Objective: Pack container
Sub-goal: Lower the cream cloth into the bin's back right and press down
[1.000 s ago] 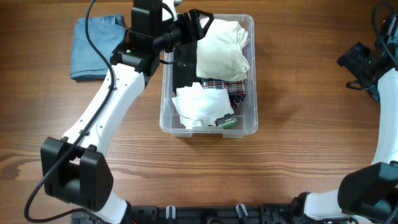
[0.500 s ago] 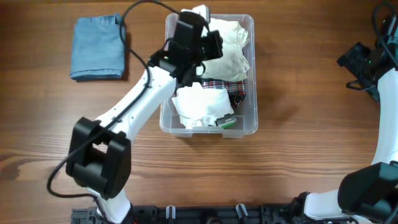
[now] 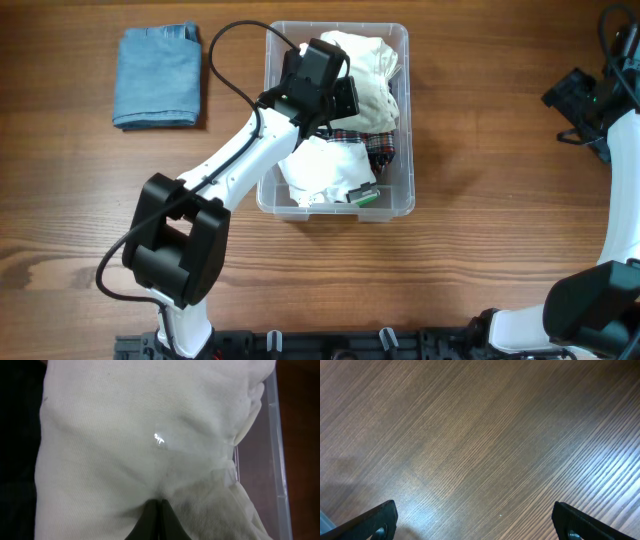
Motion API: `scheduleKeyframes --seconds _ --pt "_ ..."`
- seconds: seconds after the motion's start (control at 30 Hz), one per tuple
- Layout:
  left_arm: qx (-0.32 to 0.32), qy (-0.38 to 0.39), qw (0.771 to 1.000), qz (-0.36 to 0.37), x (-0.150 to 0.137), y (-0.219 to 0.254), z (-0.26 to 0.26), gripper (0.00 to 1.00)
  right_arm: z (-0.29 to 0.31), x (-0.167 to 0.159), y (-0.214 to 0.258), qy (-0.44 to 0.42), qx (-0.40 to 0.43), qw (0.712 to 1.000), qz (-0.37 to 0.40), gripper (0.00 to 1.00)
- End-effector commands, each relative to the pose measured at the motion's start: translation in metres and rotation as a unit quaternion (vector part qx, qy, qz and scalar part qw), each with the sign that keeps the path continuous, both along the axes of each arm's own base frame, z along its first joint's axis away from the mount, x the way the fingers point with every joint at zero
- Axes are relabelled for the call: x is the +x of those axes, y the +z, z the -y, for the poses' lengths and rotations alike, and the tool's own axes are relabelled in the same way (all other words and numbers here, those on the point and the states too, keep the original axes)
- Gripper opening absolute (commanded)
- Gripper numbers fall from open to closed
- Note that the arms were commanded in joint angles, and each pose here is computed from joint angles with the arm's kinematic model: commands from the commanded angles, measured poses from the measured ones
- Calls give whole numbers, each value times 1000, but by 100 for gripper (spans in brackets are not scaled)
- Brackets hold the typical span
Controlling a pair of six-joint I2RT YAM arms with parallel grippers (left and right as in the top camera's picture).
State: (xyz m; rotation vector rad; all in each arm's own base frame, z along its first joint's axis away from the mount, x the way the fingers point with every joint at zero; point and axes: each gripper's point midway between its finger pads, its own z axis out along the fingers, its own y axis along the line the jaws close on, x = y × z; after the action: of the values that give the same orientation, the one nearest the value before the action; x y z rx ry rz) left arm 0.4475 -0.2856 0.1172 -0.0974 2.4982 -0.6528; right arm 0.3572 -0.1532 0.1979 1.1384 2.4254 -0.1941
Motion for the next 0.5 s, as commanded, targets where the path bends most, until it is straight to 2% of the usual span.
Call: scheduleKeyframes --seconds 0.0,0.1,0.17,0.3,0.4,0.47 --pt "11 -3 1000 -2 0 -11 5 4 1 0 -2 -8 0 1000 -1 100" --pt "-11 -8 1000 28 8 8 12 4 1 0 -2 -8 0 1000 -1 100" --pt "-44 -17 996 81 16 46 20 4 2 1 -1 -7 -1 1000 1 100" --pt "-58 -31 979 192 27 113 20 4 2 3 -1 -7 -2 1000 5 100" --pt "-41 11 974 222 38 126 6 4 3 5 1 -7 -3 1000 10 100" --pt "-23 31 975 221 44 116 0 4 3 6 1 -8 -4 1000 12 100"
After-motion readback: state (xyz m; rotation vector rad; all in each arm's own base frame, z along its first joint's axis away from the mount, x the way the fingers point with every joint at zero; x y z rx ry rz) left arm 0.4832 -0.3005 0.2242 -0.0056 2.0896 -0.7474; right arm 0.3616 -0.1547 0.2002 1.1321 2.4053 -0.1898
